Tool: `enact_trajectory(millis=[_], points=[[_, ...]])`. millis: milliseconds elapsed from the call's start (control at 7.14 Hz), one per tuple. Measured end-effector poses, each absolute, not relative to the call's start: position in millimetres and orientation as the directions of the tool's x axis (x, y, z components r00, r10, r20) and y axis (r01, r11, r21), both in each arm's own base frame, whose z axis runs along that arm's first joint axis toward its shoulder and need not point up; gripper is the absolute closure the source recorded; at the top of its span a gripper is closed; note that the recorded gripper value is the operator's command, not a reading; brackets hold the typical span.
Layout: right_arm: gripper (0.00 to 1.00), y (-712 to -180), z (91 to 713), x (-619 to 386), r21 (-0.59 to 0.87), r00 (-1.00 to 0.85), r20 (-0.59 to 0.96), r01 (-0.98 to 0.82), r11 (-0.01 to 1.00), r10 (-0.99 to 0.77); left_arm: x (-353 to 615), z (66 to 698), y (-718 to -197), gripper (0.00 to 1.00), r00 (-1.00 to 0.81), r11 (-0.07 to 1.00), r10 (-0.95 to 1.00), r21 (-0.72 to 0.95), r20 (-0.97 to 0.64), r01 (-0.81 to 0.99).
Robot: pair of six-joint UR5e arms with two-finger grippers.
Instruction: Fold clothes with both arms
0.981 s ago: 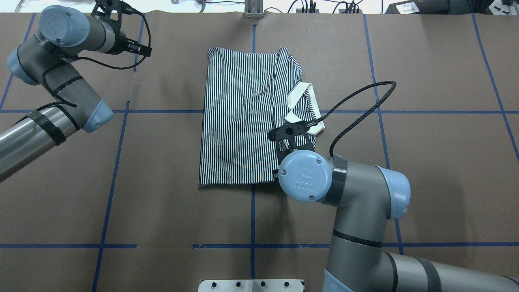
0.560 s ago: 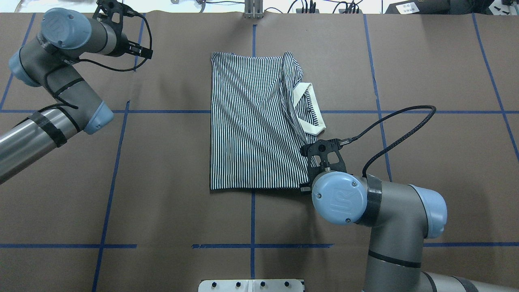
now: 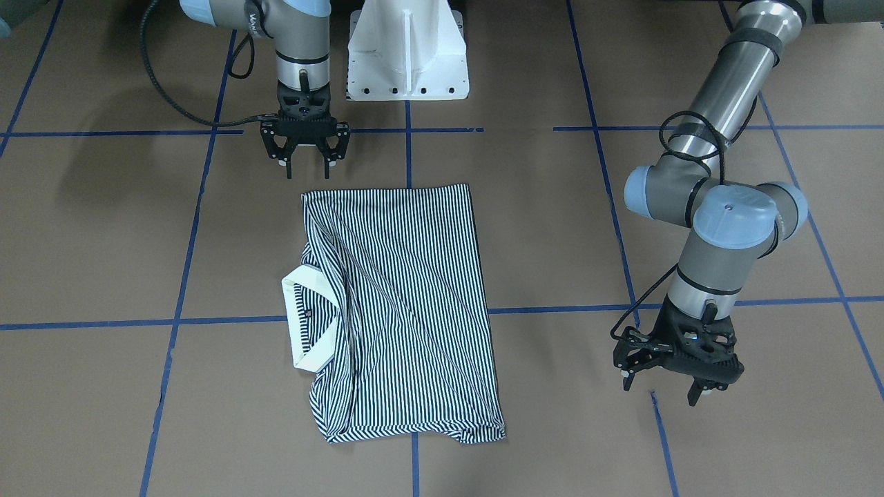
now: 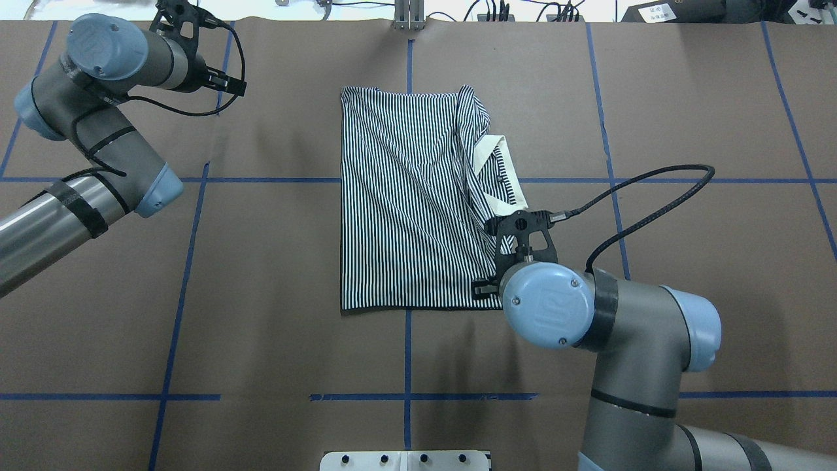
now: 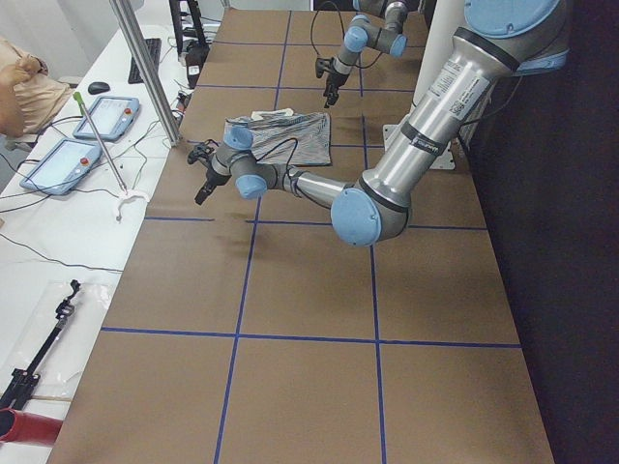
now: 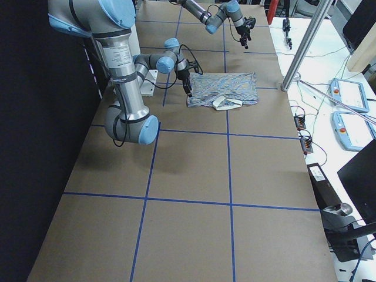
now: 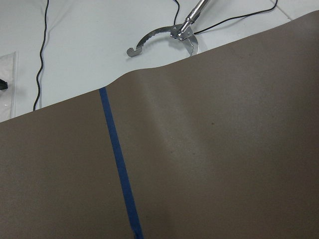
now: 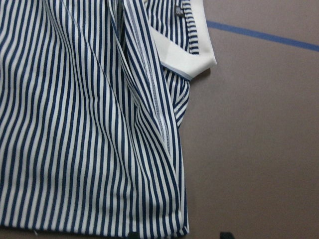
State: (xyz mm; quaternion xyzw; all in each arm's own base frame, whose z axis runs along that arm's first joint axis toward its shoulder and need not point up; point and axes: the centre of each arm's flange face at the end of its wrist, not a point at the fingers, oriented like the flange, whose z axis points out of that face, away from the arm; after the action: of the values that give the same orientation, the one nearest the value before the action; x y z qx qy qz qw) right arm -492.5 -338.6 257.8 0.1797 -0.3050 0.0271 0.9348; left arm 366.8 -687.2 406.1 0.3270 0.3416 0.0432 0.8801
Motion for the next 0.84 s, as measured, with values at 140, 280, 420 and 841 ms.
enact_trajectory(millis=[140, 280, 420, 841], points=[[0.05, -373, 249, -491, 0.316, 0.806, 0.591, -0.187, 0.93, -0.039, 367, 405, -687, 0.0, 0.76, 0.785, 0.294, 0.6, -0.579, 0.153], [0.44, -413, 238, -501, 0.309, 0.81, 0.586, -0.2, 0.93, -0.02, 368, 405, -686, 0.0, 0.755, 0.79, 0.291, 0.593, -0.587, 0.156], [0.64, -452, 229, -517, 0.299, 0.82, 0.572, -0.206, 0.932, -0.002, 369, 405, -685, 0.0, 0.748, 0.796, 0.293, 0.586, -0.596, 0.154], [0.76, -512, 234, -565, 0.31, 0.833, 0.554, -0.185, 0.932, -0.019, 368, 412, -683, 0.0, 0.743, 0.806, 0.292, 0.573, -0.602, 0.148]])
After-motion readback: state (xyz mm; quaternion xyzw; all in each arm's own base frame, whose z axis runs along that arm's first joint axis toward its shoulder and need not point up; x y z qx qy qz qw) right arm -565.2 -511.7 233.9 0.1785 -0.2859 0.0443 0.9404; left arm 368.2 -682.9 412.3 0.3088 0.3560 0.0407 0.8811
